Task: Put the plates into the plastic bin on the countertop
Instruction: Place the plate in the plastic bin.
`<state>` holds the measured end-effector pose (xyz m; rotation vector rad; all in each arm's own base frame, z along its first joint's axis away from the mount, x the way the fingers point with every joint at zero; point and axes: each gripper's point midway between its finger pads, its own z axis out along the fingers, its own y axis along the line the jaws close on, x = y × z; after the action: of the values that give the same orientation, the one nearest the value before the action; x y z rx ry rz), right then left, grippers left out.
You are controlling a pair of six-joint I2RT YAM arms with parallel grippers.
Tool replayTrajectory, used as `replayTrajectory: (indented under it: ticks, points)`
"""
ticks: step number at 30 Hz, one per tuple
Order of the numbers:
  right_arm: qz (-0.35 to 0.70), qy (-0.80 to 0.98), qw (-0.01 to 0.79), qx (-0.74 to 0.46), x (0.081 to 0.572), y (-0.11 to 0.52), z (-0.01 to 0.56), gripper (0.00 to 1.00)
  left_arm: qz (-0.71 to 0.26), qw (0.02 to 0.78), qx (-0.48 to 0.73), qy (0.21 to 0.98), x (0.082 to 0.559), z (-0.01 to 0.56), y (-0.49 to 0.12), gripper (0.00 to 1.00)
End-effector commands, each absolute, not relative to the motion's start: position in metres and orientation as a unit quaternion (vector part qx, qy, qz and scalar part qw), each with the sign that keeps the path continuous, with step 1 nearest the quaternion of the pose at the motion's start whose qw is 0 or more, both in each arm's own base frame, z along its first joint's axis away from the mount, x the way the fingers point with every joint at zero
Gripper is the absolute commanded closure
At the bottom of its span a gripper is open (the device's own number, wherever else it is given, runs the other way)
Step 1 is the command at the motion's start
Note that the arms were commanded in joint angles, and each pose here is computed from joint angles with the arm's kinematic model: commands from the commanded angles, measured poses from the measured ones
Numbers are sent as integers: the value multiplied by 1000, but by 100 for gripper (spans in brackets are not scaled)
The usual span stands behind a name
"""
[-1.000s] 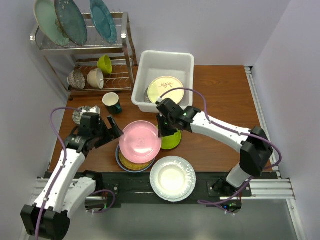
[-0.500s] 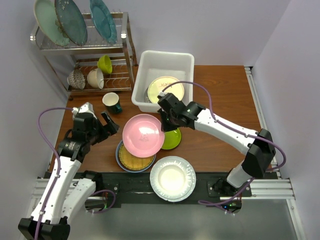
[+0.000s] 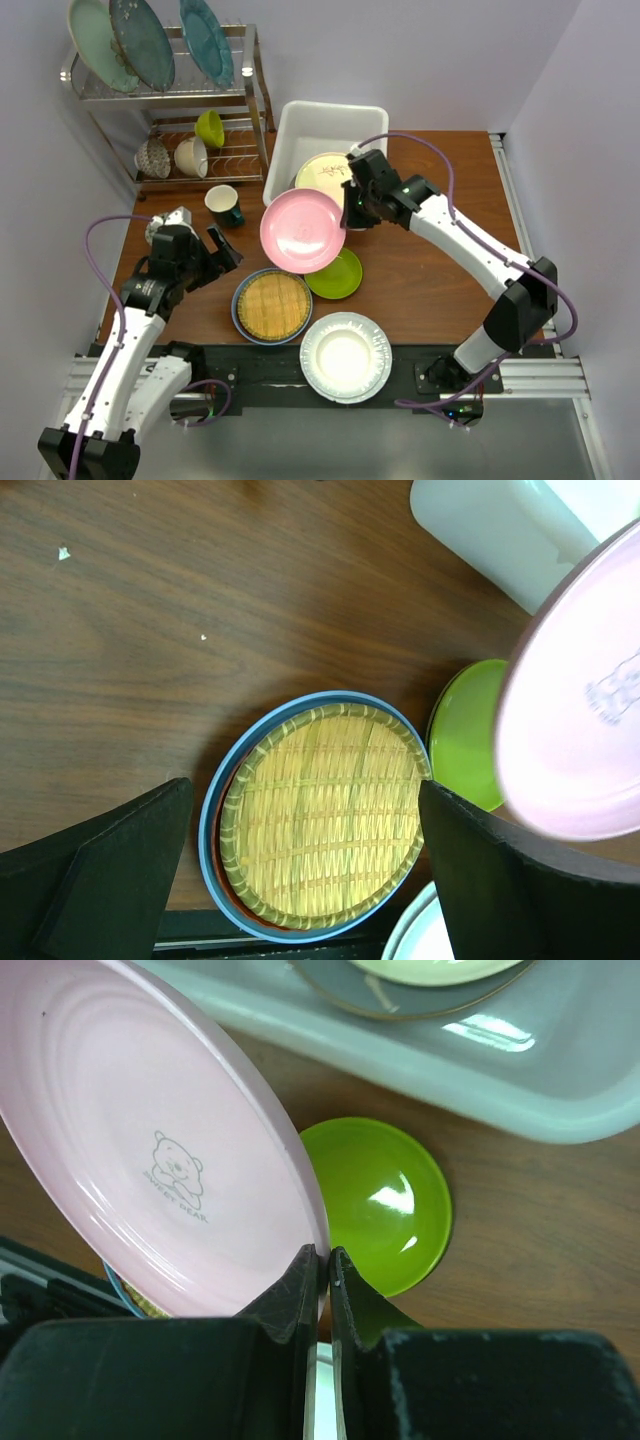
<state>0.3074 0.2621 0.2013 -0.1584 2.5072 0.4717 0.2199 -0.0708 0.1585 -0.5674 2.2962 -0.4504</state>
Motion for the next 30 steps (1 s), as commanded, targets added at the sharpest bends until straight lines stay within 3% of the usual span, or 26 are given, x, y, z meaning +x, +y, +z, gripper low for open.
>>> replayTrajectory:
  ticks: [1, 30]
  points:
    - [227, 913, 336, -43, 340, 258, 245, 99, -190, 363, -213, 887, 222, 158, -75, 0]
    - [233, 886, 389, 92, 503, 231, 253, 99, -217, 328, -183, 901, 214, 145, -90, 0]
